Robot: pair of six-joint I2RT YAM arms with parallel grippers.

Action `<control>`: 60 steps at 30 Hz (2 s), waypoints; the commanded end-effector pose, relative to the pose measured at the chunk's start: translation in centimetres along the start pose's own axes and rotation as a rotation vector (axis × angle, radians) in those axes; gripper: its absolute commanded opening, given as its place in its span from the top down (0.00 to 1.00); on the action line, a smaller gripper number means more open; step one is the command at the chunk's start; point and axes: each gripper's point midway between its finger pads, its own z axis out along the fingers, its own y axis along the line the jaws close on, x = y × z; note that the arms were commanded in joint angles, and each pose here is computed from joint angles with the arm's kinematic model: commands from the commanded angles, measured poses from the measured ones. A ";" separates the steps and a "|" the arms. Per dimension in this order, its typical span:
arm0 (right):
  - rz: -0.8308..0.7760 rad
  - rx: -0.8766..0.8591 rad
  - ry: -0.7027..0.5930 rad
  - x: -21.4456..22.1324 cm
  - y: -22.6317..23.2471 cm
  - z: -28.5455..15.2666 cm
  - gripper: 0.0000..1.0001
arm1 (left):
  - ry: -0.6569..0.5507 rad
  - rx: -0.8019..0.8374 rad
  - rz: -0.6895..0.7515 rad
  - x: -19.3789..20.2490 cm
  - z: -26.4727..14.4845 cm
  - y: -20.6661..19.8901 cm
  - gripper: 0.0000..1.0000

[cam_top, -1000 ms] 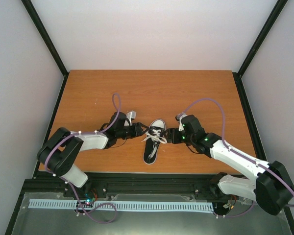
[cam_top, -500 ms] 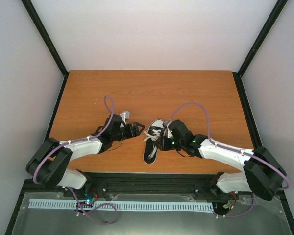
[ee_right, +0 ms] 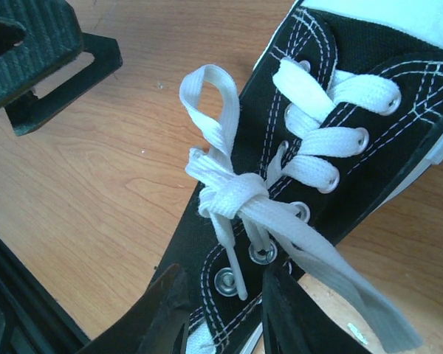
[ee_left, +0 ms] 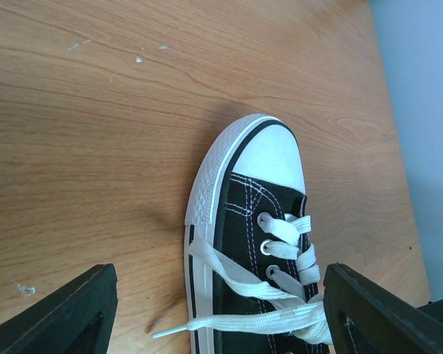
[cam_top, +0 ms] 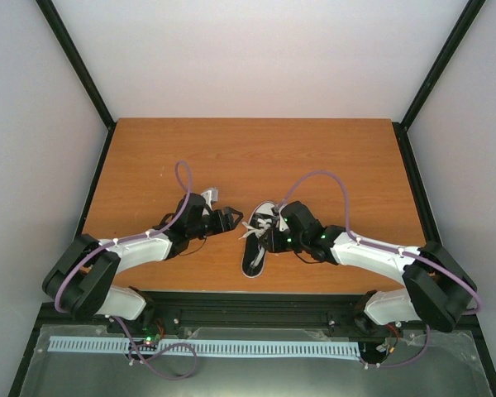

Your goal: Tie the shoes

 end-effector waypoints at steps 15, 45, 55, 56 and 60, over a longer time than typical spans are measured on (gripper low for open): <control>0.014 0.036 -0.001 0.3 -0.6 -0.2 0.97 | -0.014 0.007 0.036 -0.3 -0.3 -0.1 0.21; 0.089 0.108 0.160 7.3 -4.6 -1.5 0.96 | 0.136 0.218 0.105 2.4 0.1 -3.1 0.29; 0.101 0.014 0.017 4.3 -5.4 -3.4 0.36 | 0.204 0.296 0.132 3.6 0.2 -4.1 0.40; 0.104 -0.012 -0.006 3.7 -5.3 -3.5 0.33 | 0.207 0.296 0.131 3.6 0.2 -4.1 0.43; 0.067 -0.075 -0.082 1.2 -4.9 -3.6 0.28 | 0.208 0.296 0.114 3.6 0.5 -4.0 0.51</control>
